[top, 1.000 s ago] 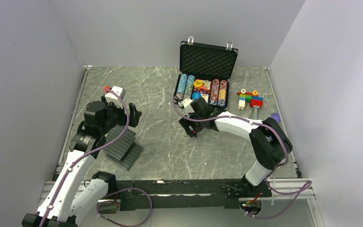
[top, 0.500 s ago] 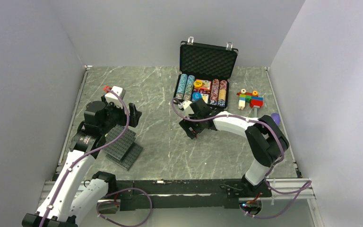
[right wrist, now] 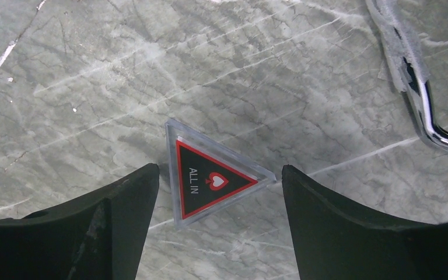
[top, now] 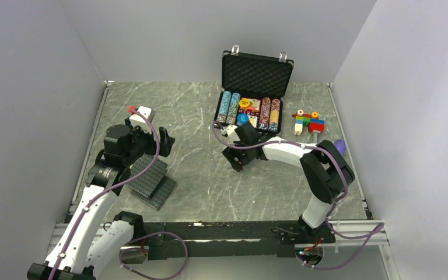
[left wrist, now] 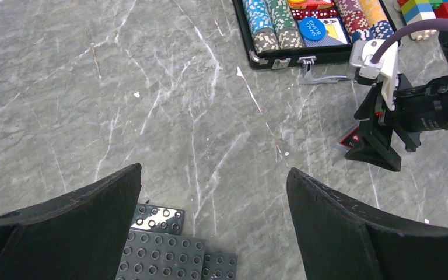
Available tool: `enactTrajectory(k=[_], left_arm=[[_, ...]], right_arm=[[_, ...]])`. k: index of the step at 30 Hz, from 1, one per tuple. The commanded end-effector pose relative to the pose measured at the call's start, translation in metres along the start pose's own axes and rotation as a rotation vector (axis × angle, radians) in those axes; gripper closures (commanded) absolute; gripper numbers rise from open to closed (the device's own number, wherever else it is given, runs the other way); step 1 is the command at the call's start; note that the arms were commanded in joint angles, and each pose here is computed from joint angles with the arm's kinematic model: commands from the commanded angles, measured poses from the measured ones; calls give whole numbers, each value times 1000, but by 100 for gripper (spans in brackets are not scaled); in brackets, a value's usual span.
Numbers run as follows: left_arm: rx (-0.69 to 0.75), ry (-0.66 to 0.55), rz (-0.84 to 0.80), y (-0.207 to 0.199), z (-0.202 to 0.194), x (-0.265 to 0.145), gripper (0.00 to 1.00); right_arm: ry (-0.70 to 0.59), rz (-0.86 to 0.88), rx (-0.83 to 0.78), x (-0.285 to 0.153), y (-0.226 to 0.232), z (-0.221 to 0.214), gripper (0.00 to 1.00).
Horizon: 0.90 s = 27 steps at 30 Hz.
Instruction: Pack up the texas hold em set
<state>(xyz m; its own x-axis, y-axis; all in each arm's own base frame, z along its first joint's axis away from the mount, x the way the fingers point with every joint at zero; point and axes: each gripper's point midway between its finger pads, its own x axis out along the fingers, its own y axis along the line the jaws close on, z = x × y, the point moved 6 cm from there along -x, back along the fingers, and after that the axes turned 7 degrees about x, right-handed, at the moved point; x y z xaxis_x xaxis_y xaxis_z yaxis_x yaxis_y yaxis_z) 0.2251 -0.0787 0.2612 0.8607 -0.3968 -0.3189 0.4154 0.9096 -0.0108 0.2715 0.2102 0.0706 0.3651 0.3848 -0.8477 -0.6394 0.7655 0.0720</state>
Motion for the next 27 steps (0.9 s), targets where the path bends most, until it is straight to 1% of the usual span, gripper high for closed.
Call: enactTrajectory(k=[1,18,23,27], left_arm=[[11,-60,-10,-1,13,-3,2],[9,-59,-10,-1,12,-2,2],[9,-59,-10,-1,12,-2,2],[9,-60,-9,-1,12,-3,2]], right_arm=[[2,17,0,2,1,0,20],[43,-23,13,6,-3,-11,25],[44,-27,19,6,-3,-11,31],[33,-31,29,3,-3,-9,45]])
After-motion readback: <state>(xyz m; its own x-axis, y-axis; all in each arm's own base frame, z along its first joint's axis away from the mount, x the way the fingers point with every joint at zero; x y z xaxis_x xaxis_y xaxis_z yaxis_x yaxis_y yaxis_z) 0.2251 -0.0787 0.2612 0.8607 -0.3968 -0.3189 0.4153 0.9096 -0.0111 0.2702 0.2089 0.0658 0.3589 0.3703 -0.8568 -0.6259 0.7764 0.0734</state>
